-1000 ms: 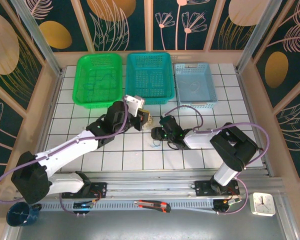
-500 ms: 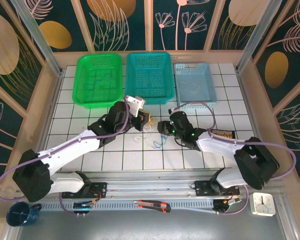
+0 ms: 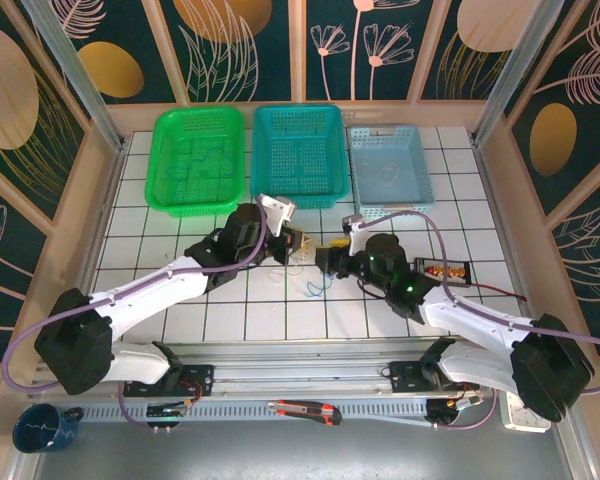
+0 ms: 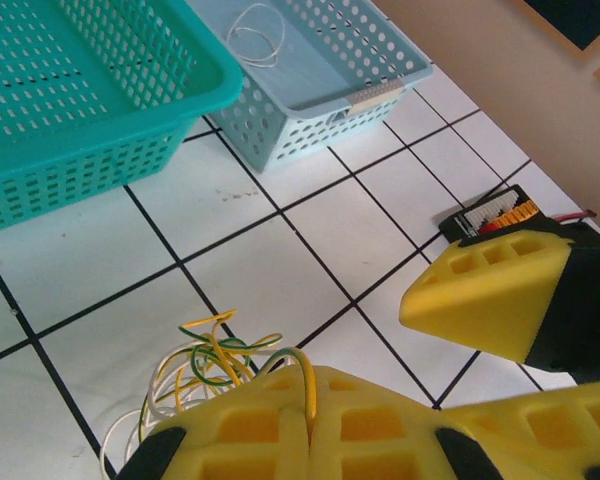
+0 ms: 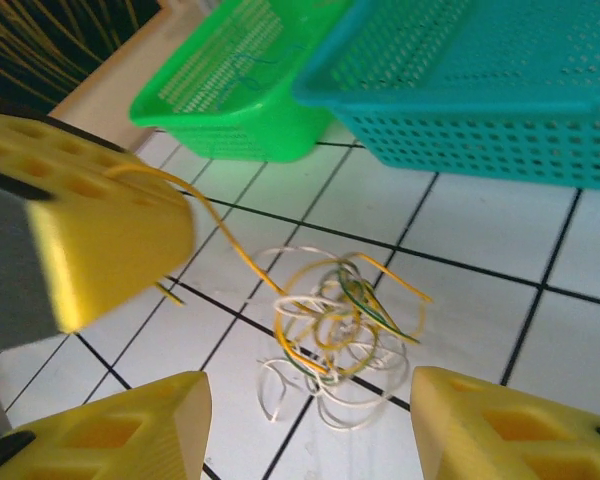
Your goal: Untangle the cables
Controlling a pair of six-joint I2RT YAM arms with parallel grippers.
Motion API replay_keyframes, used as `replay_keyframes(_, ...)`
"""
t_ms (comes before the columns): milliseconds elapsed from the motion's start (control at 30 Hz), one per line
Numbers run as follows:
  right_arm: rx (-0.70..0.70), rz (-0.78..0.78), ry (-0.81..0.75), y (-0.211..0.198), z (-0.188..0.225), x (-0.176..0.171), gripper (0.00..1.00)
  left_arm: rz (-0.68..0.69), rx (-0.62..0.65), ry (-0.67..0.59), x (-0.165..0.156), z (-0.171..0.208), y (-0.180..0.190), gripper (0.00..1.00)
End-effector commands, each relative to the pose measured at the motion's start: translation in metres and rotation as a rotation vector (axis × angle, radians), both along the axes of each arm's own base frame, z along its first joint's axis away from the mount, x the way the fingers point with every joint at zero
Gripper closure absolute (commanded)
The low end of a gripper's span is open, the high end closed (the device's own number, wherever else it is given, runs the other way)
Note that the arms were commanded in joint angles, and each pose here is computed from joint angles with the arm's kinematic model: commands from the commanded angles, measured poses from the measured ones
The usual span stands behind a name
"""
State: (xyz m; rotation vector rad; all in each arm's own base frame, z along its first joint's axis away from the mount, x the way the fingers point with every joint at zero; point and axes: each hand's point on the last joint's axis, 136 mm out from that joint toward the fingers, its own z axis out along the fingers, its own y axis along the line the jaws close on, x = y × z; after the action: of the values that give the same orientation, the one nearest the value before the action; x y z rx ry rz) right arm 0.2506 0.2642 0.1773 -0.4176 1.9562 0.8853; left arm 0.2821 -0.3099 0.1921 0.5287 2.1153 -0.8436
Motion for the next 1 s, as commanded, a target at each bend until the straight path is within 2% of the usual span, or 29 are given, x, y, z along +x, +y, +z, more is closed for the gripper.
replay_keyframes(0,0.044,0.068,-0.108,0.014,0.022,-0.003,0.45,-0.035,-0.079,-0.016,0.001,0.024,-0.015,1.00)
replay_keyframes(267,0.034,0.098,-0.138,0.036,0.021,0.008,0.45,-0.070,-0.116,-0.005,-0.003,0.037,-0.023,1.00)
replay_keyframes(633,0.050,0.034,-0.173,0.053,0.019,0.040,0.46,-0.122,-0.169,0.024,-0.010,0.049,-0.031,1.00)
replay_keyframes(967,0.058,-0.056,-0.130,0.043,-0.003,0.049,0.54,-0.142,-0.228,0.015,-0.015,0.069,-0.034,1.00)
